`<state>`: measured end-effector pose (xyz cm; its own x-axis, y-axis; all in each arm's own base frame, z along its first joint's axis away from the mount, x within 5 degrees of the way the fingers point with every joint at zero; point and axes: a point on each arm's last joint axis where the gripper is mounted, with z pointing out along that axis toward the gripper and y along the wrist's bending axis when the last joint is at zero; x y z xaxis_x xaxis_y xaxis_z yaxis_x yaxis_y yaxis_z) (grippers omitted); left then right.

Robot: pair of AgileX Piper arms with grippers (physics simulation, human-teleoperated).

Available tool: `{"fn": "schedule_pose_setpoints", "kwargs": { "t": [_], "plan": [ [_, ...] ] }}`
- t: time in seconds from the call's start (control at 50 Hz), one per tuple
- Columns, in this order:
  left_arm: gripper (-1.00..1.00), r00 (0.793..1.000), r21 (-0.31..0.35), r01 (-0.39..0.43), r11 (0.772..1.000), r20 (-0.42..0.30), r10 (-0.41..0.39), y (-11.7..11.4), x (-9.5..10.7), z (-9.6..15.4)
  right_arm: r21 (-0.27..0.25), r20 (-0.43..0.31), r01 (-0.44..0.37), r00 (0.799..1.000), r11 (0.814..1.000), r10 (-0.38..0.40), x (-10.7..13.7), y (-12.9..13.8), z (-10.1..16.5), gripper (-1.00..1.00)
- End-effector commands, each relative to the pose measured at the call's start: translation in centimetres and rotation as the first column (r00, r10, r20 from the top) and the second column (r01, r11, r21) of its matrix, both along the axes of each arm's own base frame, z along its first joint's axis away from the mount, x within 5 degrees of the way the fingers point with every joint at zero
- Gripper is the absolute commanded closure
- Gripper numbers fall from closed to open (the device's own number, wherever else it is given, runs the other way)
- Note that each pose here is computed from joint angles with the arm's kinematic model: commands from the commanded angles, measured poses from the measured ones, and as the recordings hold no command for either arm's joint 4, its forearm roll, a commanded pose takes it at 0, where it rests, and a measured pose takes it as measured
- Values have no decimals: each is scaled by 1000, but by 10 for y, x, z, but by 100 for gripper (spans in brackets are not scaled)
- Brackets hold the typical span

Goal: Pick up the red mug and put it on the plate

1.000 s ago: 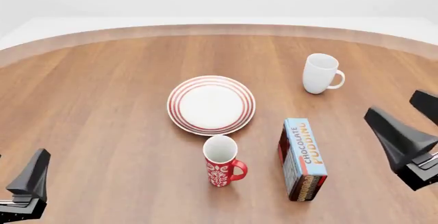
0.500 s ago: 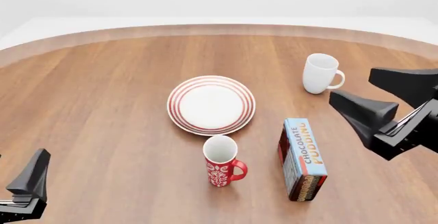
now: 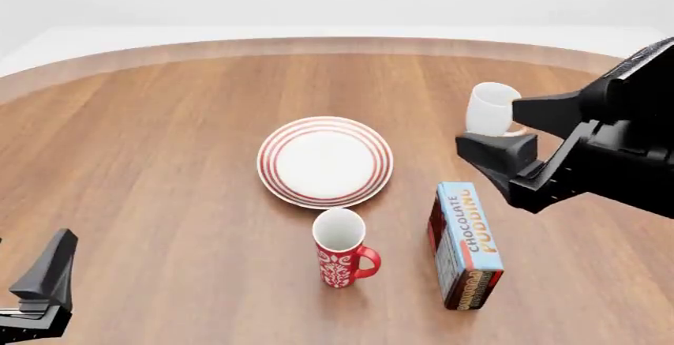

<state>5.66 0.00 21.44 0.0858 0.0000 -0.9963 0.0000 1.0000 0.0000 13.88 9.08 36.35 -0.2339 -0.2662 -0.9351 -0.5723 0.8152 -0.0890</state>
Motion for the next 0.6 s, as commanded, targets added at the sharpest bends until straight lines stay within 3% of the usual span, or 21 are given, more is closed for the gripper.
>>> {"fn": "schedule_pose_setpoints", "kwargs": {
  "t": [0.02, 0.42, 0.6],
  "plan": [
    [-100, 1000, 0, 0, 1000, 0, 0, 0, 0, 0, -53, -66, -46, 997, 998, 42, 11, 16, 3, -100],
    [-100, 1000, 0, 0, 1000, 0, 0, 0, 0, 0, -116, -184, -84, 981, 990, 61, 22, 32, -24, -100],
    [-100, 1000, 0, 0, 1000, 0, 0, 0, 0, 0, -136, -199, -93, 978, 986, 65, 25, 36, -27, -100]
  ]
}}
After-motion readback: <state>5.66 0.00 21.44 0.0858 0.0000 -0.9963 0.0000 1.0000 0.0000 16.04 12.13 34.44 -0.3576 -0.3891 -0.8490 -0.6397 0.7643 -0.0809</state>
